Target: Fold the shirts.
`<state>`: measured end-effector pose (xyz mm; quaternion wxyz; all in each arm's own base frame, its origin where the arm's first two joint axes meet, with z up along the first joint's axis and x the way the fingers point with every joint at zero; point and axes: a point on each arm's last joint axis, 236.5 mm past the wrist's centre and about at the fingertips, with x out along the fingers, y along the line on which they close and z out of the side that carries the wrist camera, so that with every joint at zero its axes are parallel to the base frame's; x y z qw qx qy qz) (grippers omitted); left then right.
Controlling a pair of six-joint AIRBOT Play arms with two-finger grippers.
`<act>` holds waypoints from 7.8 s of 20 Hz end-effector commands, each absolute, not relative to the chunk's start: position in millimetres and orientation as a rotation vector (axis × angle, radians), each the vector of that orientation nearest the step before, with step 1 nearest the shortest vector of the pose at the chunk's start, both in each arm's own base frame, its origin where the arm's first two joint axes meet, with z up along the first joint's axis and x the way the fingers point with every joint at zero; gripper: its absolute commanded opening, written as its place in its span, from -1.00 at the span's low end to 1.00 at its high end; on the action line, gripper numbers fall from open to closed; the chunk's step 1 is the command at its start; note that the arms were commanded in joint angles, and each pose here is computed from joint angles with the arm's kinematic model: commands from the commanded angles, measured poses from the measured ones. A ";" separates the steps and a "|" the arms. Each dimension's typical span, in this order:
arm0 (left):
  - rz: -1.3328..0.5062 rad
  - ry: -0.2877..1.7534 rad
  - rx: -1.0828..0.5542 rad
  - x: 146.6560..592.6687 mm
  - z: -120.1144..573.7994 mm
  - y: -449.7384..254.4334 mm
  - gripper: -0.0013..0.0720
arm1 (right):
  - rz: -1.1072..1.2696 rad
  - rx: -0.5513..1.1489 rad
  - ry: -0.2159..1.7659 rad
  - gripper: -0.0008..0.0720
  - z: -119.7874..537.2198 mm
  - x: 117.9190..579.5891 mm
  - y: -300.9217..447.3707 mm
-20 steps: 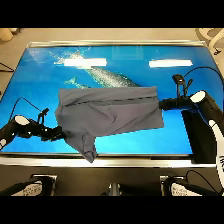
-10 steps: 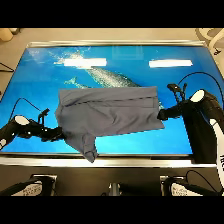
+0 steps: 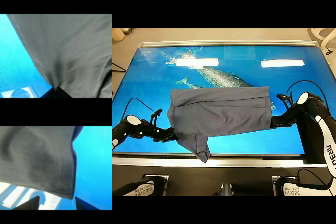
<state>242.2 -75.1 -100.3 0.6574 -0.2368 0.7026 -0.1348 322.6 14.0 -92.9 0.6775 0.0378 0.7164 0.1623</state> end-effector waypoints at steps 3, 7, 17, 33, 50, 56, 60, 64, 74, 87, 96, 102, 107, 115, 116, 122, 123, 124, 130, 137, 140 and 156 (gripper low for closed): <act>-0.319 1.575 -0.520 247.2 -96.9 -74.3 -0.90 | 0.340 0.166 1.653 0.19 -106.5 320.6 20.9; -0.322 1.527 -0.502 265.9 -84.7 -71.1 -0.90 | 0.310 0.187 1.646 -0.27 -110.7 324.8 20.2; -0.368 1.392 -0.377 303.1 -18.4 -60.3 -0.91 | 0.442 -0.049 1.398 -0.92 -51.8 369.0 13.1; -0.197 -0.545 -0.028 128.0 645.8 -55.1 -0.91 | -0.069 -0.614 -0.276 -0.91 561.2 191.2 9.7; -0.235 0.866 -0.114 450.5 178.3 -19.5 -0.90 | 0.491 -0.404 1.150 -0.91 97.0 429.8 -14.2; -0.209 1.035 -0.182 509.1 34.1 -26.3 -0.90 | 0.328 -0.269 1.102 -0.91 -2.4 520.9 -33.1; -0.133 0.857 -0.212 559.3 33.6 -11.8 -0.90 | 0.153 -0.275 0.777 -0.91 37.5 592.7 -54.8; -0.012 0.590 -0.393 607.6 69.9 8.4 -0.90 | 0.097 -0.225 0.608 -0.91 64.2 621.6 -57.7; -0.179 0.862 -0.264 558.9 28.4 -7.2 -0.90 | 0.281 -0.221 0.969 -0.91 -0.5 556.3 -31.9; -0.265 1.425 -0.443 445.8 -62.2 -27.9 -0.89 | 0.505 -0.042 1.545 -0.91 -83.8 433.1 2.0; -0.276 1.528 -0.525 396.1 -16.9 9.9 0.21 | 0.528 -0.207 1.689 0.41 -45.6 384.2 -27.3; -0.200 1.589 -0.625 275.0 -64.0 -4.8 0.15 | 0.526 -0.111 1.717 0.36 -55.8 324.6 -22.7; -0.268 1.602 -0.715 239.1 -88.8 -48.2 0.15 | 0.503 -0.124 1.660 0.36 -47.0 316.0 -19.7; -0.250 1.606 -0.654 243.0 -103.9 -71.9 0.15 | 0.500 -0.121 1.663 0.42 -52.6 313.6 -19.3; -0.248 1.610 -0.653 242.9 -105.4 -73.6 0.15 | 0.506 -0.113 1.682 0.43 -57.5 307.2 -18.0; -0.237 1.635 -0.667 239.3 -107.2 -78.0 -0.43 | 0.573 0.018 1.705 0.57 -87.2 278.7 12.0; -0.240 1.636 -0.665 238.8 -106.5 -78.3 -0.82 | 0.576 0.035 1.707 0.57 -90.9 275.7 15.4; -0.243 1.636 -0.664 238.7 -106.2 -78.4 -0.89 | 0.578 0.050 1.706 0.55 -94.4 273.6 18.5; -0.250 1.619 -0.654 240.4 -102.3 -78.1 -0.89 | 0.582 0.150 1.674 0.35 -104.7 271.7 37.1; -0.253 1.601 -0.647 242.6 -97.9 -77.7 -0.89 | 0.558 0.180 1.661 -0.06 -111.0 273.0 40.6; -0.258 1.591 -0.640 245.5 -96.5 -76.3 -0.90 | 0.548 0.171 1.648 -0.90 -111.8 276.6 38.4; -0.305 1.229 -0.527 476.2 15.0 -42.7 -0.91 | 0.379 -0.126 1.099 -0.92 -35.5 504.3 23.0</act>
